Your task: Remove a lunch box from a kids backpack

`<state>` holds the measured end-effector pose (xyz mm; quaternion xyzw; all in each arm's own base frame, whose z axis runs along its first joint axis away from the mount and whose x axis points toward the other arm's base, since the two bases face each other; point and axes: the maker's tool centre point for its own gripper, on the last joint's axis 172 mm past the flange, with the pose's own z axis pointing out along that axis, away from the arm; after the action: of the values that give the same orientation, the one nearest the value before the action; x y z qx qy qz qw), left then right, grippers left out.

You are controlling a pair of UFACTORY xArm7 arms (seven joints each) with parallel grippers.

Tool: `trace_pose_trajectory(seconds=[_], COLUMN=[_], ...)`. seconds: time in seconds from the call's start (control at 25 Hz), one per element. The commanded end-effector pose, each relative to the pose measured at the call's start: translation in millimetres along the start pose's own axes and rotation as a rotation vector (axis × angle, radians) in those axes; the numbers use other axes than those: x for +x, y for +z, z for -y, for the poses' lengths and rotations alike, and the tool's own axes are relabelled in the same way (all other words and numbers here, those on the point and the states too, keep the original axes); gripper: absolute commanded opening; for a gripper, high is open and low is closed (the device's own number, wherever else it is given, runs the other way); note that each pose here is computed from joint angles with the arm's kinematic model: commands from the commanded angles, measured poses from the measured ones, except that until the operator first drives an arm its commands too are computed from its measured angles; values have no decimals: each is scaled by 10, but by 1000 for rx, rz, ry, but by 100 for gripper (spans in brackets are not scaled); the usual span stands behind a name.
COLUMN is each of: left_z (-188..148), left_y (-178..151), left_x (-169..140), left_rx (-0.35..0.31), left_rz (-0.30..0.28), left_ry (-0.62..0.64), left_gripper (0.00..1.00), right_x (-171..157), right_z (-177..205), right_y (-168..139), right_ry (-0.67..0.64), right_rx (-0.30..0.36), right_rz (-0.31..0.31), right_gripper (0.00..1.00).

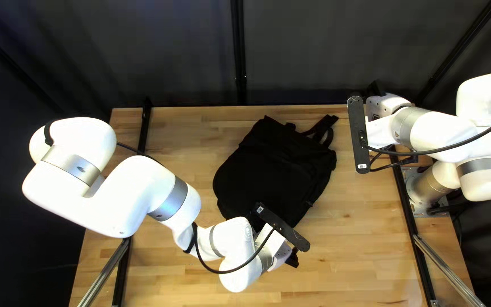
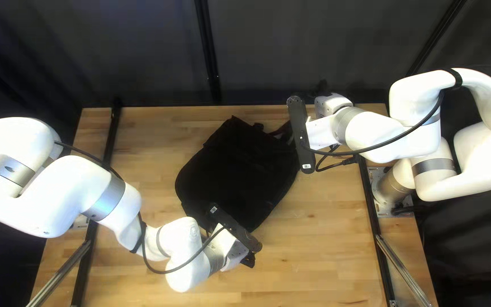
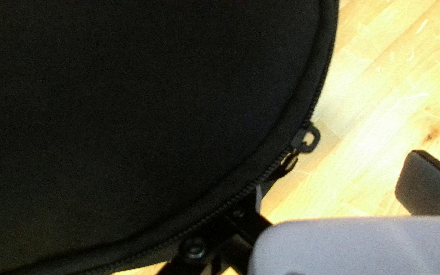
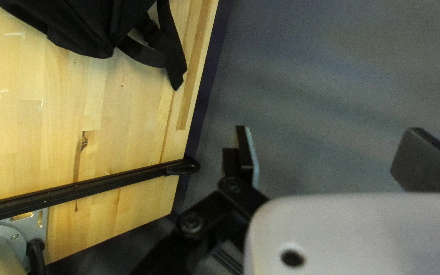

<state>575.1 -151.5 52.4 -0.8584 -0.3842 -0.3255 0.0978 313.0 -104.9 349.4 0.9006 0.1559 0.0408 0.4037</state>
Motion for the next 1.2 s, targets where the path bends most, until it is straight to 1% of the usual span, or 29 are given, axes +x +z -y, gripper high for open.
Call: trace_pose_trajectory(seconds=[0.04, 0.24, 0.44, 0.6, 0.84, 0.88, 1.0, 1.12, 1.16, 1.2], left_z=[0, 13, 63, 126, 122, 131, 156, 137, 133, 123], left_y=[-1, 5, -24, -72, -164, -196, -248, -256, -255, -255], left_x=[-2, 14, 13, 10, 3, 5, 16, 13, 11, 5], left_rx=[2, 7, 26, 46, 61, 63, 67, 68, 68, 68], left_rz=[-3, -9, -14, -15, -22, -26, -32, -38, -39, -41], left_ry=[-2, -7, -18, -32, -45, -47, -52, -56, -57, -58], left_gripper=[0, 0, 0, 0, 0, 0, 0, 0, 0, 0], right_x=[0, 0, 0, 0, 0, 33, 167, 261, 280, 369], right_z=[0, 0, 0, 0, 0, 101, 361, 668, 719, 907], right_y=[0, 0, 0, 0, 0, 57, 164, 201, 205, 217], right_ry=[0, 0, 0, 0, 0, -15, 3, 23, 27, 32], right_rx=[0, 0, 0, 0, 0, -9, 27, 56, 62, 79], right_rz=[0, 0, 0, 0, 0, -4, -35, -69, -75, -89], right_gripper=[100, 100, 100, 100, 100, 100, 100, 100, 100, 100])
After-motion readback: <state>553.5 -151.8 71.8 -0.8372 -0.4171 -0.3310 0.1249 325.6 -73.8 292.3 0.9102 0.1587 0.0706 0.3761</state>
